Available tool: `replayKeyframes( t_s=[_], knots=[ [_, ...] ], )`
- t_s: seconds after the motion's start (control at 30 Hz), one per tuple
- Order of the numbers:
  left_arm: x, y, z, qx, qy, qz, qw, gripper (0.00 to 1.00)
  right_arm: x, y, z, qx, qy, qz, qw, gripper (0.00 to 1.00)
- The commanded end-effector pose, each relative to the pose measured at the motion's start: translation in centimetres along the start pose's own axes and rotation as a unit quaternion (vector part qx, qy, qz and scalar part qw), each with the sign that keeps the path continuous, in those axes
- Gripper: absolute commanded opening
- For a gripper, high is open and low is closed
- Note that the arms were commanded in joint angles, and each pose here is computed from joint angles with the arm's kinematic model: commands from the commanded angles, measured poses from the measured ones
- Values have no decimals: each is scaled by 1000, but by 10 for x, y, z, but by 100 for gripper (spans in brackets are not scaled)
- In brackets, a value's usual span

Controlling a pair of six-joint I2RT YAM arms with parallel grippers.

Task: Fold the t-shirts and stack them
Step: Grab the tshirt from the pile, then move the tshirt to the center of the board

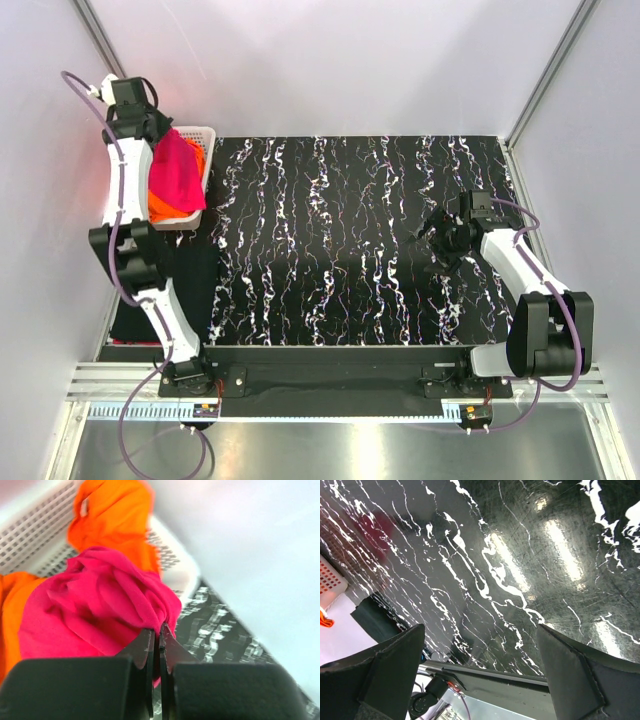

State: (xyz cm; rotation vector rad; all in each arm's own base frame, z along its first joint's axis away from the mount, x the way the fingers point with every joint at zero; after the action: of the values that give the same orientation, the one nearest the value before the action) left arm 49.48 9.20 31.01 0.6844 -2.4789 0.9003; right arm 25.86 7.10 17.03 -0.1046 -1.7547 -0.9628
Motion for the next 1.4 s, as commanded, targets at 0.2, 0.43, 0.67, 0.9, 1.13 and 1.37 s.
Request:
replayKeyframes(
  t_s=[0.2, 0.43, 0.67, 0.9, 1.13, 1.37],
  knots=[
    [96, -47, -64, 17, -120, 126, 985, 0, 19, 13, 0, 13, -10, -36, 999, 100],
    [169, -73, -107, 11, -198, 210, 957, 0, 22, 14, 1, 7, -18, -38, 999, 100],
    [235, -94, -134, 36, -244, 308, 919, 0, 21, 17, -1, 4, -12, -41, 999, 100],
    [297, -120, -122, 65, -213, 424, 878, 0, 22, 21, -2, 10, -7, -36, 999, 100],
    [338, -147, -30, 30, -89, 492, 866, 0, 28, 22, 10, 30, 38, -44, 998, 100],
    [331, -132, 156, -96, 132, 449, 879, 18, 50, 13, 32, 88, 73, -73, 991, 100]
  ],
)
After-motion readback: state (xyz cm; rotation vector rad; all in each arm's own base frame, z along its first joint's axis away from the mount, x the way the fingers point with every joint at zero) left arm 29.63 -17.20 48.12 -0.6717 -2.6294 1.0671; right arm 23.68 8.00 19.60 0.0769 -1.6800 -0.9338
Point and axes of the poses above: each gripper's point midway between its finger pads, its own x axis back along the fingers, its own y axis along the line the jaws close on, z = x × y, the point moved 8 cm from there along x, back along the fingers, and after that the axes turned 1 degree about x, right-handed, at the moved point
